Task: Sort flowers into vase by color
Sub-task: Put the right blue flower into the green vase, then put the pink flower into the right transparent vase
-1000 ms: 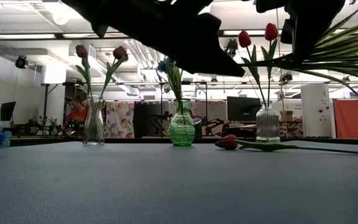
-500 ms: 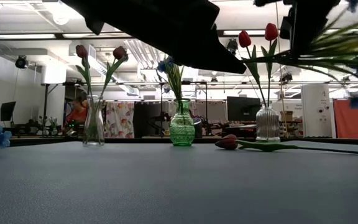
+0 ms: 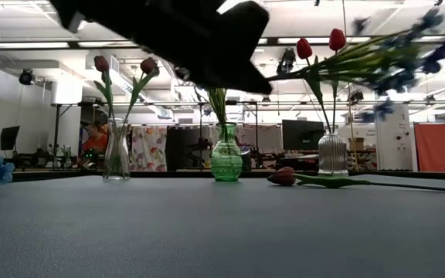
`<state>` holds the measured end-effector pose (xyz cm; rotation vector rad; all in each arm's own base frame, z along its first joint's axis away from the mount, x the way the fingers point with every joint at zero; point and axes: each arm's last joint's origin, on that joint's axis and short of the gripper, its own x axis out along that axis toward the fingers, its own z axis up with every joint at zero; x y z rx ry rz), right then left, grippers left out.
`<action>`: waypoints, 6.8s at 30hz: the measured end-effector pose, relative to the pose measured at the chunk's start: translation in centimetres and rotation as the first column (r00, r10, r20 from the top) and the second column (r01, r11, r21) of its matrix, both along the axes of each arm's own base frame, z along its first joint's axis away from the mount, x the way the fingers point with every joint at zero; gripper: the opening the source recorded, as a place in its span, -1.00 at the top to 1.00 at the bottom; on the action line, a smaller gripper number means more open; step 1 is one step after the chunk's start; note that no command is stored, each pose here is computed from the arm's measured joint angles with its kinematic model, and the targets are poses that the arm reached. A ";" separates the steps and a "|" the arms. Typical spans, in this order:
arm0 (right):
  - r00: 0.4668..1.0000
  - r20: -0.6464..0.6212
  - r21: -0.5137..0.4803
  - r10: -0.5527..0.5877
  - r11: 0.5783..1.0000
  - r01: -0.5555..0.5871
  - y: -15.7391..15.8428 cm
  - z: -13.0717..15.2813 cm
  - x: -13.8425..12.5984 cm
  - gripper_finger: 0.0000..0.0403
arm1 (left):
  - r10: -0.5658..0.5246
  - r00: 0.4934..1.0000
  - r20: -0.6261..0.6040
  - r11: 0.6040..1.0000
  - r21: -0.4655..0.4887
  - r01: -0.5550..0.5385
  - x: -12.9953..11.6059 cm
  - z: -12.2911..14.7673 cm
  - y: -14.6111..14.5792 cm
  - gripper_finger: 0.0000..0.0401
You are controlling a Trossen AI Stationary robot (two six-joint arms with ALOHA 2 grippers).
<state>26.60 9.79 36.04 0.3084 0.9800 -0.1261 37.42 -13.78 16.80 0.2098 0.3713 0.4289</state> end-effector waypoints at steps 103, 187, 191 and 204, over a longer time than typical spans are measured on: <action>0.579 0.797 -0.082 -0.171 0.920 0.384 1.1 -11.5 3.0 0.91 | 0.111 0.989 0.097 0.987 -0.131 -0.098 -5.2 4.7 -3.2 0.23; 0.747 0.638 -0.312 -0.188 0.823 0.474 -22.9 -11.7 7.1 0.57 | 0.011 0.930 0.367 0.994 -0.107 0.030 -19.4 8.0 4.7 0.24; 0.755 0.621 -0.295 -0.211 0.829 0.475 -22.9 -11.9 7.0 0.39 | 0.011 0.930 0.366 0.994 -0.107 0.031 -19.4 8.0 4.8 0.24; 0.829 0.502 -0.290 -0.244 0.856 0.428 -21.7 -11.9 5.8 -0.08 | 0.010 0.931 0.365 0.994 -0.106 0.030 -19.4 7.9 4.8 0.24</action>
